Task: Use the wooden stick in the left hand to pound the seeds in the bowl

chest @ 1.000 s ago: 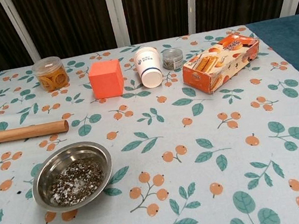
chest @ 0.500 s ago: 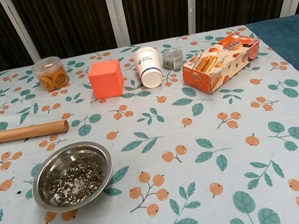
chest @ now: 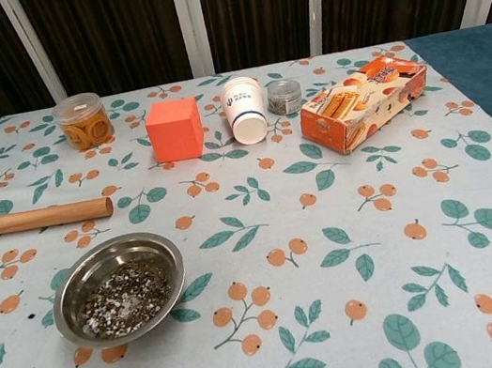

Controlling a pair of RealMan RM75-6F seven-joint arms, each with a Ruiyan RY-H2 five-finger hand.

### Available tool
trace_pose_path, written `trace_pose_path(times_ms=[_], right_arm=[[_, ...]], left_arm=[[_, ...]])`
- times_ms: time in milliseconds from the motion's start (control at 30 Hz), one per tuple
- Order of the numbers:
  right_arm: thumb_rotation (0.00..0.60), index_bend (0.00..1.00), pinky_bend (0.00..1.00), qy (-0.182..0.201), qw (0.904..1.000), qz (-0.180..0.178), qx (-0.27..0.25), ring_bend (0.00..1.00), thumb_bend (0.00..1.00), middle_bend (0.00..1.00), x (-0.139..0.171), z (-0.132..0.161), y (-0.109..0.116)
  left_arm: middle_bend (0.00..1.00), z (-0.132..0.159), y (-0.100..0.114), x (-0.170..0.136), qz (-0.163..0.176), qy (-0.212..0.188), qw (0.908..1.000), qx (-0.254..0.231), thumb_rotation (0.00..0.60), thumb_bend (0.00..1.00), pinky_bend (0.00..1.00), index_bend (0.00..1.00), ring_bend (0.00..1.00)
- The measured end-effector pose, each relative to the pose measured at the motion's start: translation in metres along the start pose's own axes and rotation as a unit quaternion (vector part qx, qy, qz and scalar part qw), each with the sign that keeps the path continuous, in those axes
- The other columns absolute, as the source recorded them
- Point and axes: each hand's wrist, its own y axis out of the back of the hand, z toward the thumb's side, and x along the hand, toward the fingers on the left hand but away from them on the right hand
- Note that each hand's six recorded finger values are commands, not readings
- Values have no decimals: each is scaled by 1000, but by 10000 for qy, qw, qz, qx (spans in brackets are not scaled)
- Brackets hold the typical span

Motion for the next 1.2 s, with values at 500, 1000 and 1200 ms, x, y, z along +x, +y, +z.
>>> trace_pose_path(times_ms=[500, 1000, 1200], right_arm=[[600, 0, 0, -18, 9999, 46, -124, 0, 367, 0, 0, -1, 0], [600, 0, 0, -57, 9997, 102, -211, 0, 367, 0, -1, -2, -1], [600, 0, 0, -62, 9997, 103, -209, 0, 367, 0, -1, -2, -1]], left_arm=[[272, 46, -38, 48, -384, -57, 9989, 267, 600, 369, 0, 355, 0], [310, 71, -63, 75, -650, 60, 9971, 386, 600, 371, 0, 354, 0], [317, 78, -71, 76, -734, -13, 9964, 417, 600, 371, 0, 359, 0]])
